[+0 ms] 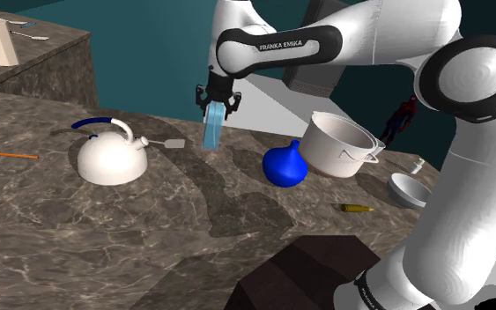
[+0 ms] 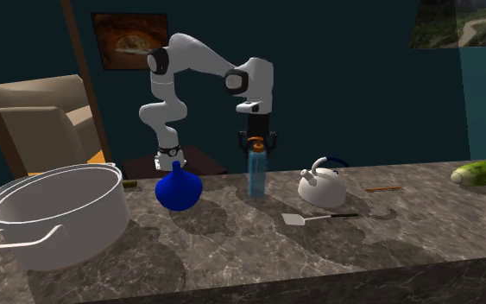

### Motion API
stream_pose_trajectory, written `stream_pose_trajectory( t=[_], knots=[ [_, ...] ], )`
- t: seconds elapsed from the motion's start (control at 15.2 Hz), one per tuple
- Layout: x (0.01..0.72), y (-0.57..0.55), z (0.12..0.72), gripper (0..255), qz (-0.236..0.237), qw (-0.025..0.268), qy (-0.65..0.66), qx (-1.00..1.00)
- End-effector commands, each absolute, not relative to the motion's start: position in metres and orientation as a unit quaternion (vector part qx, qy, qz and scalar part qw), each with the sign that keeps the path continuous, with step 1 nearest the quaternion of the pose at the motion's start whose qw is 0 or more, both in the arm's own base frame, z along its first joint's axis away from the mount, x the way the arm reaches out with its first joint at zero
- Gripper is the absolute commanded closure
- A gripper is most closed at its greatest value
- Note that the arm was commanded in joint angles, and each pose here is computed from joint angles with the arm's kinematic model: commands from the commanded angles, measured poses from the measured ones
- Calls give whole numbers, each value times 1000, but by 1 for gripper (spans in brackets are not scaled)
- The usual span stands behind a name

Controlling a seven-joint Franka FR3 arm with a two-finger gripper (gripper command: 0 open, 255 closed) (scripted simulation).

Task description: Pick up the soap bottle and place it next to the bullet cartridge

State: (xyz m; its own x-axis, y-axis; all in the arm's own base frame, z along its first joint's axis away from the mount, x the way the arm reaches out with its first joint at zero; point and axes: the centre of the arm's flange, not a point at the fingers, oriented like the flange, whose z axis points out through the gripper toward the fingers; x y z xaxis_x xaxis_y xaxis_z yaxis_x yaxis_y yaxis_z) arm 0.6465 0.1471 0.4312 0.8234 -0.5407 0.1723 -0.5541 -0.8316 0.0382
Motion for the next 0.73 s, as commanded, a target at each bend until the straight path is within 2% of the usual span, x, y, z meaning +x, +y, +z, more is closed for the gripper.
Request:
stream_pose_trajectory(
  t=[0.0, 0.66],
  knots=[
    [645, 148, 442, 255, 77, 43, -287, 954],
    [645, 148, 495, 255, 77, 43, -287, 954]
  ],
)
